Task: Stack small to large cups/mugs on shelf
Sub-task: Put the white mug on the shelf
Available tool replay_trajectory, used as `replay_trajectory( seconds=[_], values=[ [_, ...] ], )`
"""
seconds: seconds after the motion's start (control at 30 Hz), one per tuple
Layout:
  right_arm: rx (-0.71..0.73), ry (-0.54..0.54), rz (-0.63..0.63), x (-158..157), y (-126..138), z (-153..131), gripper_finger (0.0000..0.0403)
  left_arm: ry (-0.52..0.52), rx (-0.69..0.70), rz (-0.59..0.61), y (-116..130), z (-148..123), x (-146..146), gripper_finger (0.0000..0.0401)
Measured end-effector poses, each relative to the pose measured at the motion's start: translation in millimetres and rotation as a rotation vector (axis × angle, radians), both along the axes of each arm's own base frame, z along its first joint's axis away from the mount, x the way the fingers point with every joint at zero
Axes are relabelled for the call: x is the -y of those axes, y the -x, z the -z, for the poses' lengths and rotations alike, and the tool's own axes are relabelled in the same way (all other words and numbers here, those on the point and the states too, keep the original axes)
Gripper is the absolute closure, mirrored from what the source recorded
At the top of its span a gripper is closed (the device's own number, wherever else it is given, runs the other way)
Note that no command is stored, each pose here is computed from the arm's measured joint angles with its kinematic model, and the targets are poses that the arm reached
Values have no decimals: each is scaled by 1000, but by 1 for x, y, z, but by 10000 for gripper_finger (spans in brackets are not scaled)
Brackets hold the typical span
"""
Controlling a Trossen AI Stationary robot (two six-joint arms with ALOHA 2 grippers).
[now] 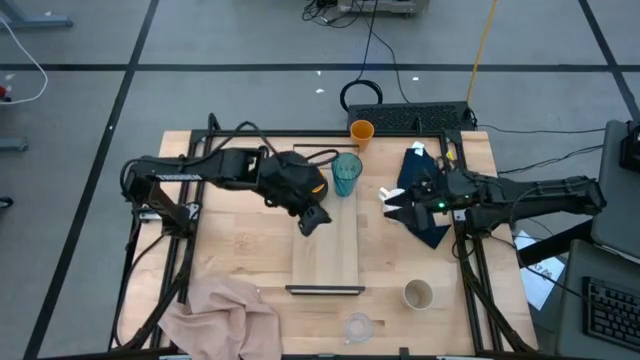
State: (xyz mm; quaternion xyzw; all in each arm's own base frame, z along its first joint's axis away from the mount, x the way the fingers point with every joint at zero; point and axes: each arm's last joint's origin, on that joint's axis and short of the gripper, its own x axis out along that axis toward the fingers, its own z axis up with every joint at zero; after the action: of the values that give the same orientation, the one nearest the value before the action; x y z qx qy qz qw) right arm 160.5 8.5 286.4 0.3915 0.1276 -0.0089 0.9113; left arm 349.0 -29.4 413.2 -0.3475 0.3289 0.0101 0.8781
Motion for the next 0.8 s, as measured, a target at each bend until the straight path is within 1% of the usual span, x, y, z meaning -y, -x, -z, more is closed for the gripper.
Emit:
replay_trajectory(
  seconds=[0.07, 0.13, 0.3, 0.4, 0.5, 0.57, 0.63, 0.73, 0.8],
  values=[
    [76, 31, -30, -3, 3, -8, 60, -11, 88, -30, -4, -7, 8, 302],
    [146, 55, -29, -4, 5, -15, 60, -19, 159, -46, -7, -13, 15, 302],
    [289, 41, -23, -3, 9, -30, 60, -27, 283, -58, -11, -24, 22, 302],
    [357, 32, -10, -3, 11, -36, 60, -57, 376, -39, -13, -31, 22, 302],
    [371, -1, 53, -1, 10, -38, 60, -76, 442, 14, -15, -37, 16, 302],
    [373, 6, 70, -1, 10, -38, 60, -92, 455, 61, -16, -37, 11, 302],
    [373, 26, 68, -1, 11, -38, 60, -111, 437, 82, -15, -35, 7, 302],
    [385, 27, 68, -1, 11, -39, 60, -129, 396, 74, -15, -31, 0, 302],
    [422, 14, 69, -1, 11, -43, 60, -122, 383, 62, -15, -30, -4, 302]
  ],
)
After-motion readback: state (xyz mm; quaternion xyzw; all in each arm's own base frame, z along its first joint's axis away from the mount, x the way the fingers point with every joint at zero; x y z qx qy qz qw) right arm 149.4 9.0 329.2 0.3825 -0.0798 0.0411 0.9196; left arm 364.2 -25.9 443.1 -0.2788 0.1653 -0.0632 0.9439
